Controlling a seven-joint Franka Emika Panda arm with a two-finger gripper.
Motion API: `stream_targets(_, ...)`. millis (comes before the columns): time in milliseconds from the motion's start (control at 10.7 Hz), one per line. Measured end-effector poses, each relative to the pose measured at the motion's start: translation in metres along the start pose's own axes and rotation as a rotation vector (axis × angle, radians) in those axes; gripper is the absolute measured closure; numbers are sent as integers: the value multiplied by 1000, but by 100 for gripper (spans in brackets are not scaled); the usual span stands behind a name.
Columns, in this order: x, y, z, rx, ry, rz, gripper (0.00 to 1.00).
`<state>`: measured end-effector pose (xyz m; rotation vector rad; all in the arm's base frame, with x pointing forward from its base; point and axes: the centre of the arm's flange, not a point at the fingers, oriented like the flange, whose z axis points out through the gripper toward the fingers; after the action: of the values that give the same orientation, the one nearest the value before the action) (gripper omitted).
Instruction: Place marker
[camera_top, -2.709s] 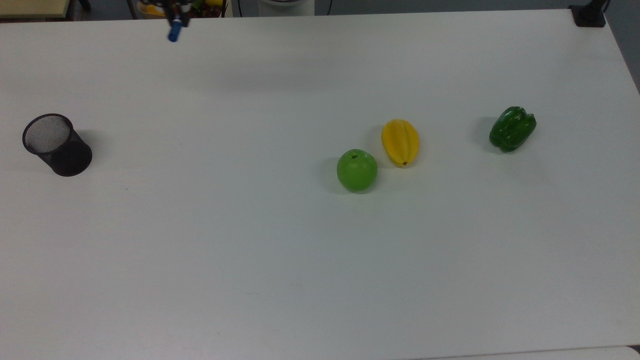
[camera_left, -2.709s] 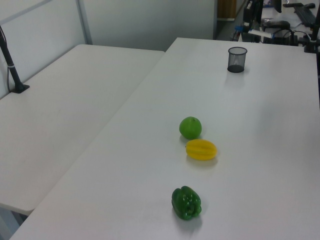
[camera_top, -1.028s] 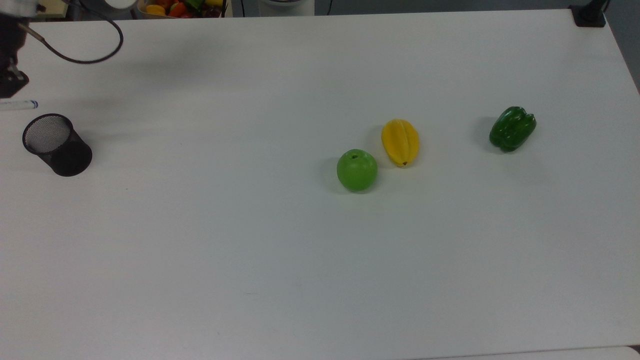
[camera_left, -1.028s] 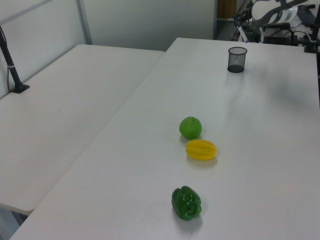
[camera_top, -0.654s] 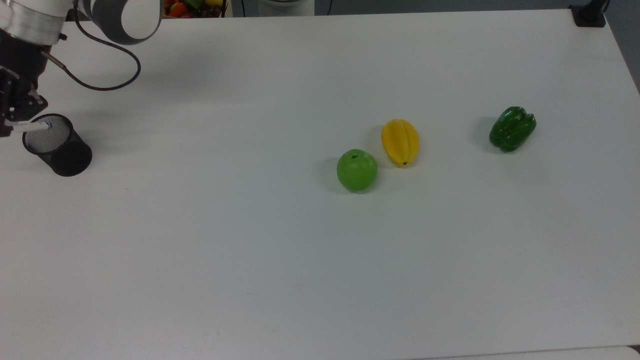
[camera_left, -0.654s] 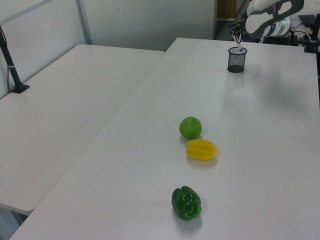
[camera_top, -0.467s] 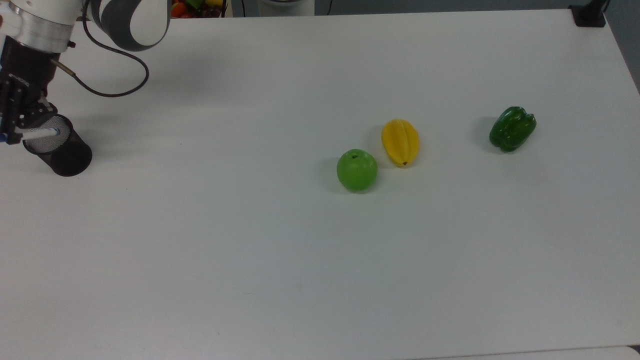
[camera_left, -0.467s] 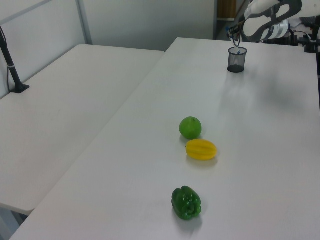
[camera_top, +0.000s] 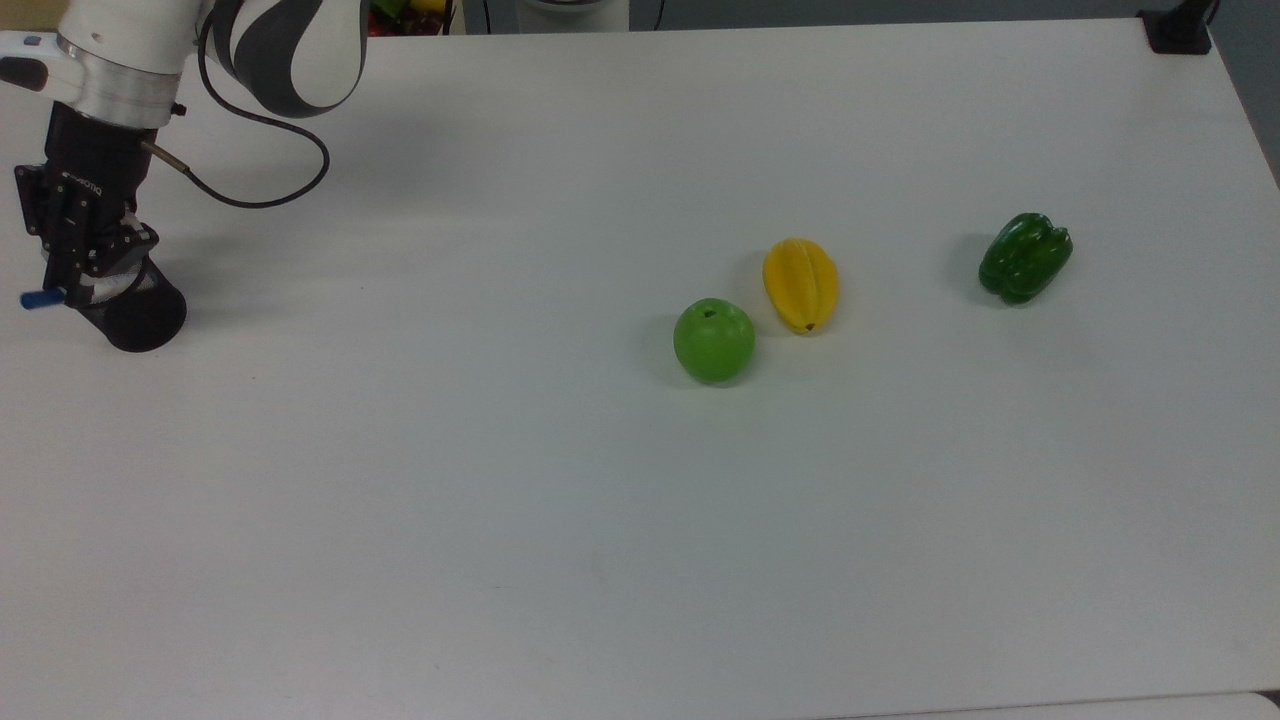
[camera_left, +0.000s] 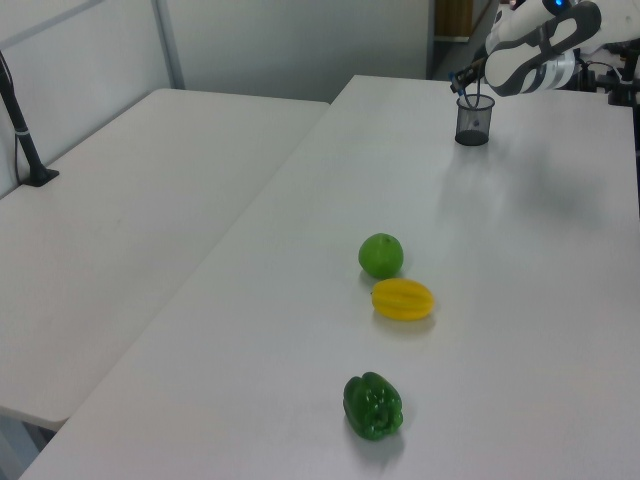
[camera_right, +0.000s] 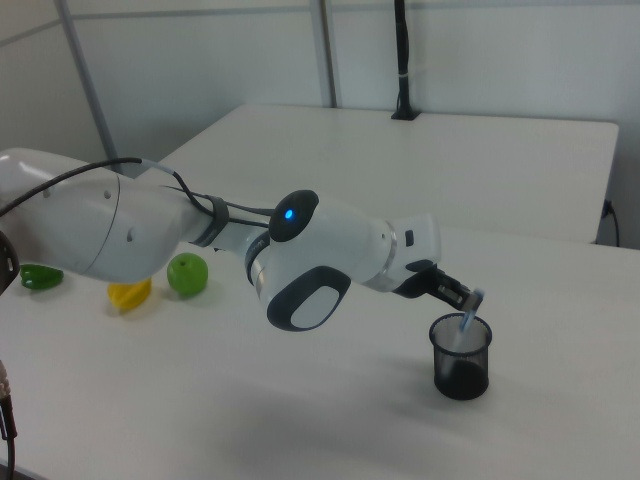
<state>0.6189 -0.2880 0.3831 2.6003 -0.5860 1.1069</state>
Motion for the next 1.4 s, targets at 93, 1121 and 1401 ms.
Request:
stream_targets(93, 0, 0, 0, 0, 0, 0, 57)
stream_targets(1121, 86, -3, -144, 332, -376, -12, 0)
stream_targets(1401, 110, -11, -227, 442, -597, 28, 0)
